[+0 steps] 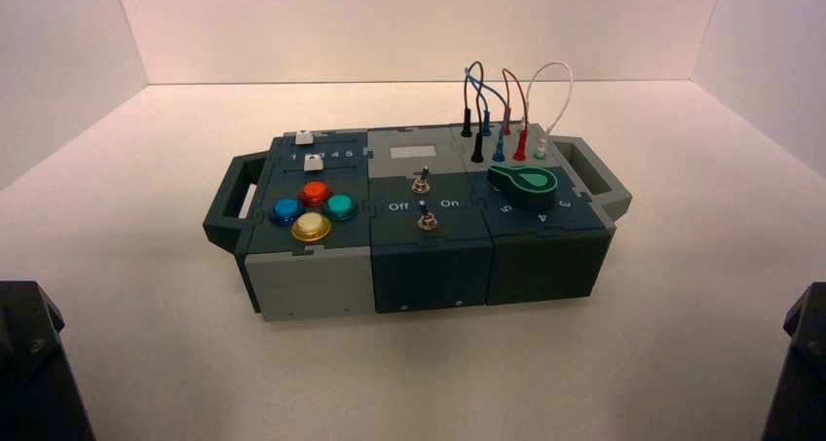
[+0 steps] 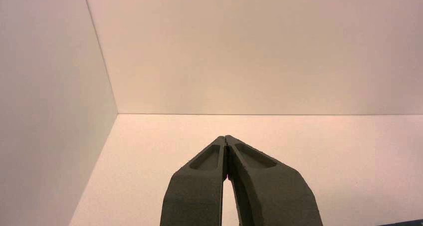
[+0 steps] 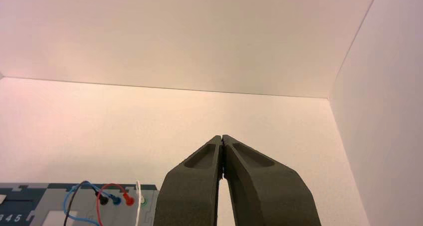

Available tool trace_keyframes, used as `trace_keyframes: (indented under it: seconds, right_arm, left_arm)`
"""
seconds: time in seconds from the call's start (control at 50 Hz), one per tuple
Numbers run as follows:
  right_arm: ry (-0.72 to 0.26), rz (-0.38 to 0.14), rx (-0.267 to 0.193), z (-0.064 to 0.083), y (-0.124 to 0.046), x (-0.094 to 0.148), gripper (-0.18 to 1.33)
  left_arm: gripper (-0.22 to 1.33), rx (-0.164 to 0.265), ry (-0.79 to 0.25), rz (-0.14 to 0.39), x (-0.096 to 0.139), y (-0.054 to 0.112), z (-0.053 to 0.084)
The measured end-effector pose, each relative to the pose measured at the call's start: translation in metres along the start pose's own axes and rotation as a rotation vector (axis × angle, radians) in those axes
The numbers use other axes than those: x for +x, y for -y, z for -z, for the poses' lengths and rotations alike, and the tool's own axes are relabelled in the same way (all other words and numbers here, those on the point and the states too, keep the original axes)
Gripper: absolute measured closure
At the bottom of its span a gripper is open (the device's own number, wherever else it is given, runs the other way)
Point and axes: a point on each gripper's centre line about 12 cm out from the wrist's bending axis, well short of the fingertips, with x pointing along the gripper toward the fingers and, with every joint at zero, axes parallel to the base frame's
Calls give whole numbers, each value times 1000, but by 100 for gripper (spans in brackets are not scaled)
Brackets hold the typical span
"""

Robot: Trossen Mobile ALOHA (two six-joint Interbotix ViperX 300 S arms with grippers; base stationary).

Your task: Pull the blue wire.

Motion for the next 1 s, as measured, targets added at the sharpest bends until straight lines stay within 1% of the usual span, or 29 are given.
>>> trace_keyframes:
  seconds: [0.32, 0.42, 0.48, 0.56, 0.58, 0.6, 0.66, 0.68, 0.7, 0.72, 0.74, 0.76, 0.8, 0.82, 0.84, 0.86, 0.88, 0.9, 0.92, 0.96, 0.98, 1.0]
  right_arm:
    - [-5, 0, 2, 1, 0, 0, 129]
    - [-9, 0, 3, 1, 0, 2, 129]
    - [-20, -1, 4, 3, 0, 3, 129]
    - [-61, -6, 10, 8, -1, 8, 129]
    - [-60, -6, 10, 8, -1, 8, 129]
    - [-71, -8, 10, 9, -2, 9, 129]
    - [-109, -19, 7, 14, -4, 14, 129]
    - [-112, -21, 8, 14, -5, 15, 129]
    - [-129, -27, 5, 16, -6, 16, 129]
    - [-129, -27, 5, 16, -6, 16, 129]
    - [-149, -32, 4, 19, -7, 19, 129]
    - [-154, -35, 1, 19, -8, 20, 129]
    - [-175, -41, 3, 22, -9, 21, 129]
    - [-182, -44, 1, 23, -10, 22, 129]
    - [-189, -51, 2, 23, -12, 22, 129]
    - [-189, -51, 2, 23, -12, 22, 129]
    - [-194, -56, 3, 23, -13, 22, 129]
    - [-200, -63, 1, 23, -15, 22, 129]
    - [-213, -79, 2, 24, -19, 23, 129]
    - [-224, -90, 1, 25, -21, 23, 129]
    - [-248, -107, 1, 27, -25, 24, 129]
    - [-264, -118, 3, 29, -28, 25, 129]
  left_arm:
    - [128, 0, 0, 0, 0, 0, 0]
    - [128, 0, -22, 1, 0, 0, 3]
    - [128, 6, -48, 17, 1, 4, 6]
    - [128, 22, -105, 67, 4, 15, 13]
    - [128, 27, -116, 77, 4, 18, 15]
    - [128, 41, -144, 109, 6, 25, 18]
    - [128, 69, -191, 166, 7, 39, 25]
    - [128, 68, -192, 170, 7, 40, 25]
    - [128, 85, -222, 201, 9, 48, 30]
    - [128, 88, -225, 206, 9, 49, 31]
    - [128, 104, -250, 236, 10, 57, 35]
    - [128, 107, -252, 240, 10, 58, 35]
    - [128, 130, -283, 281, 11, 69, 42]
    - [128, 133, -286, 286, 11, 70, 42]
    - [128, 148, -302, 311, 11, 76, 46]
    - [128, 150, -304, 314, 11, 77, 46]
    - [128, 156, -310, 324, 11, 80, 47]
    - [128, 169, -323, 349, 10, 87, 50]
    - [128, 177, -332, 360, 10, 90, 52]
    - [128, 186, -341, 374, 10, 94, 55]
    - [128, 200, -357, 400, 10, 101, 58]
    - [128, 209, -368, 411, 10, 104, 61]
